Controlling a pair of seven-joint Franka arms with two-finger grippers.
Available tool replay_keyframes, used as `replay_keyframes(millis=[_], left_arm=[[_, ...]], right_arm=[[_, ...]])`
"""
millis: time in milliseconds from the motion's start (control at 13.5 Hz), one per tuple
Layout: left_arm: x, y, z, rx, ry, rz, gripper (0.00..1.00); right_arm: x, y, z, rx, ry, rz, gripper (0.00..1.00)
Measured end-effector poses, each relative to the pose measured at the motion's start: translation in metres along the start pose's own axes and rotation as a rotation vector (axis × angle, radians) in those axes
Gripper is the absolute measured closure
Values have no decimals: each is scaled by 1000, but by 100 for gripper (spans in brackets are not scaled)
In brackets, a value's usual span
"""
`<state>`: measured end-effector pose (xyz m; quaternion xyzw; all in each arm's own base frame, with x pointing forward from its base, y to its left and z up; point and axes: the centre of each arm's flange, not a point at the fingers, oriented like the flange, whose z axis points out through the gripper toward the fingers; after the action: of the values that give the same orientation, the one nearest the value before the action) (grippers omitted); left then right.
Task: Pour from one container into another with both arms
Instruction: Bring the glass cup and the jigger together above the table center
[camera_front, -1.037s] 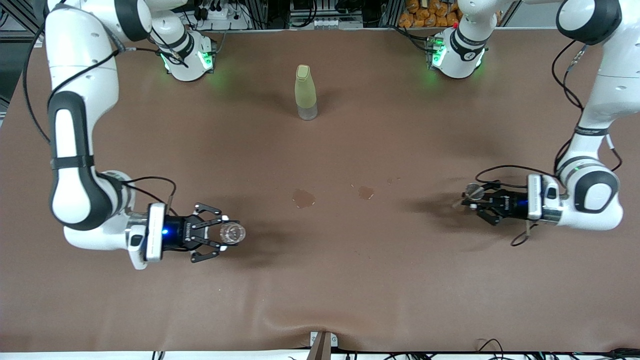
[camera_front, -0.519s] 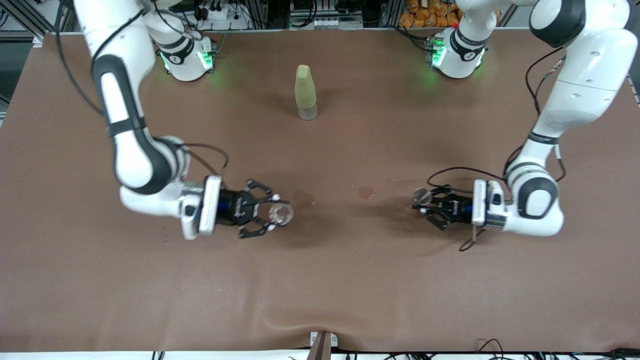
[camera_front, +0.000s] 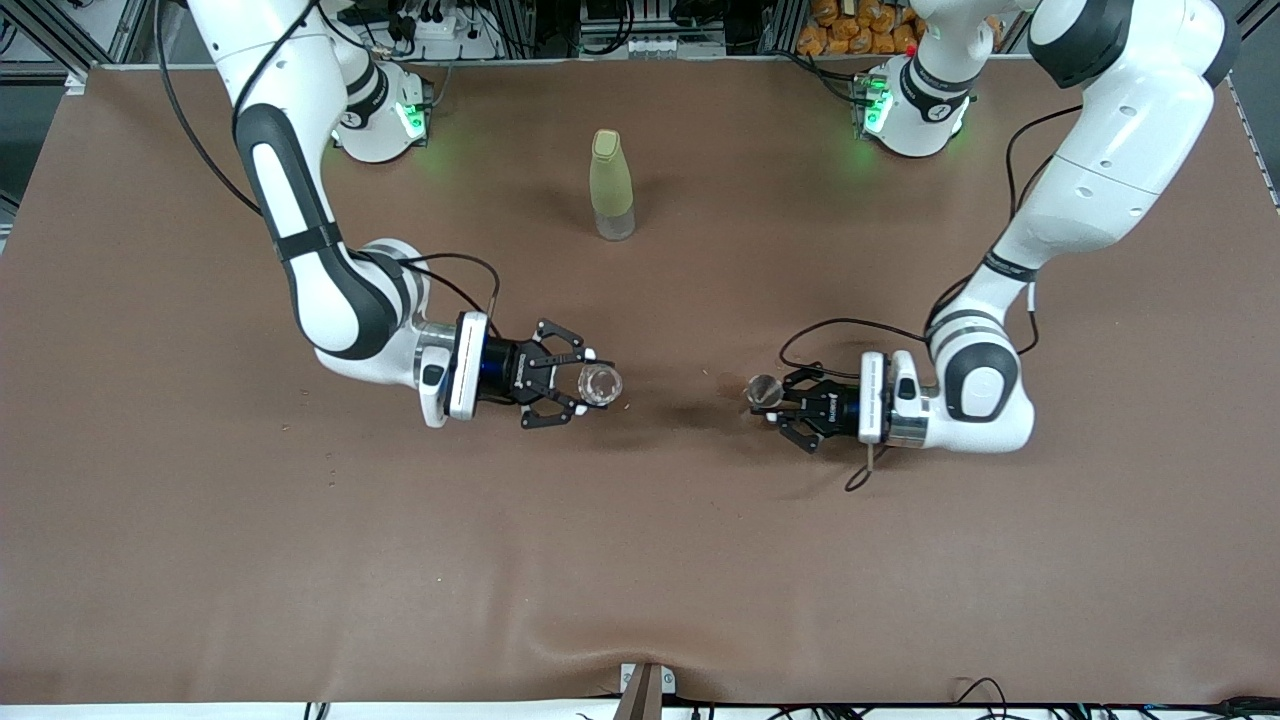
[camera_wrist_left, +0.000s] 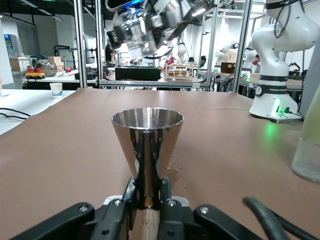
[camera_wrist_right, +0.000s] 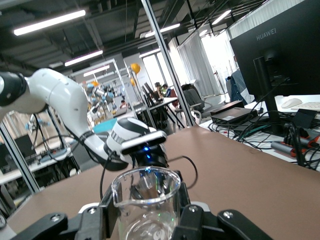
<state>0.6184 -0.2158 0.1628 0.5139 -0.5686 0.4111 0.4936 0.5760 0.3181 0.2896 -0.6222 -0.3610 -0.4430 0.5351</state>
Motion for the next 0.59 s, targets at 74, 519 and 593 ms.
replay_keyframes(millis=[74, 519, 593], left_arm=[[0, 1, 13, 11, -1, 3, 79], [6, 15, 95, 81, 11, -11, 79], [6, 18, 106, 89, 14, -16, 79]], right_arm=[[-3, -9, 0, 2, 3, 9, 51], [-21, -43, 3, -11, 54, 90, 51], [-25, -51, 9, -12, 72, 114, 51]])
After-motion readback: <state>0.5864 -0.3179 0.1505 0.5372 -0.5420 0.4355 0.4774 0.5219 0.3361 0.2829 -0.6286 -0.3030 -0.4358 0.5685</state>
